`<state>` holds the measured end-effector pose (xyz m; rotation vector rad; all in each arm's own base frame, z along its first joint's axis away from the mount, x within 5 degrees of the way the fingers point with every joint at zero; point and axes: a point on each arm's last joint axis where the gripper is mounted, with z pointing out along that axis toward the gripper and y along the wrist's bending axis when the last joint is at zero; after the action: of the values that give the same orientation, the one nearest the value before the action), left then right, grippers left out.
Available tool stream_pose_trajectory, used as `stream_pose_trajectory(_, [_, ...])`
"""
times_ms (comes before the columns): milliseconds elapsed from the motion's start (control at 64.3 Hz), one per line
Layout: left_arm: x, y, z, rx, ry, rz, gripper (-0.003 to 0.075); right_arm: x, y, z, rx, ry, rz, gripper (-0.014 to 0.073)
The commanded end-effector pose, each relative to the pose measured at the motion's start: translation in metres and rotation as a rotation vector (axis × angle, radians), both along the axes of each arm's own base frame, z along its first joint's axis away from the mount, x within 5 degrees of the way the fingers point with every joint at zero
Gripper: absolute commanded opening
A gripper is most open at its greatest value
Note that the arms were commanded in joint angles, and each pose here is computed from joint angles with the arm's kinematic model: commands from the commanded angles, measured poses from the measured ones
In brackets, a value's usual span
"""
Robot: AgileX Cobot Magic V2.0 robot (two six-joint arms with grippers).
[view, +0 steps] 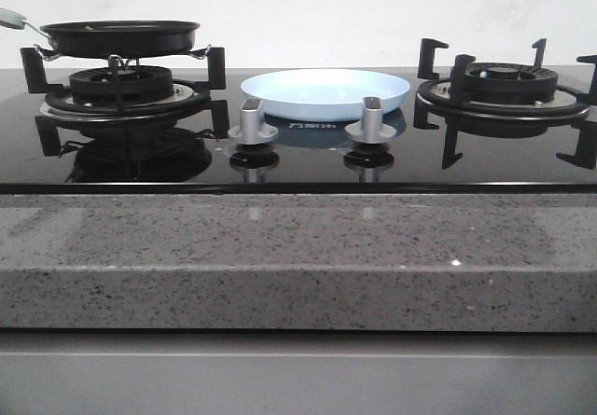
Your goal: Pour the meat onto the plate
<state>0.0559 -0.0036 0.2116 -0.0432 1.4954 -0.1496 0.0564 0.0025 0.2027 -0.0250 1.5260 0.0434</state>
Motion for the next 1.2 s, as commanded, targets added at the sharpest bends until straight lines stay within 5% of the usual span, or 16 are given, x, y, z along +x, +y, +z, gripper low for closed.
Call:
stream_pose_trajectory(0, [-0.002,0.001,0.006,-0.017,-0.091,0.006,-0.002,-0.002,0.0,0.01,-0.013,-0.109,-0.009,-0.012])
stream_pose_trajectory(1011, [-0.002,0.001,0.007,-0.018,-0.107,0.007,-0.002,-0.002,0.0,0.011,-0.013,-0.114,-0.009,-0.012])
stream_pose_trajectory(1182, [-0.007,0.001,0.029,-0.063,-0.156,0.002,-0.002,-0.005,-0.001,0.023,-0.013,-0.13,-0.009,-0.012])
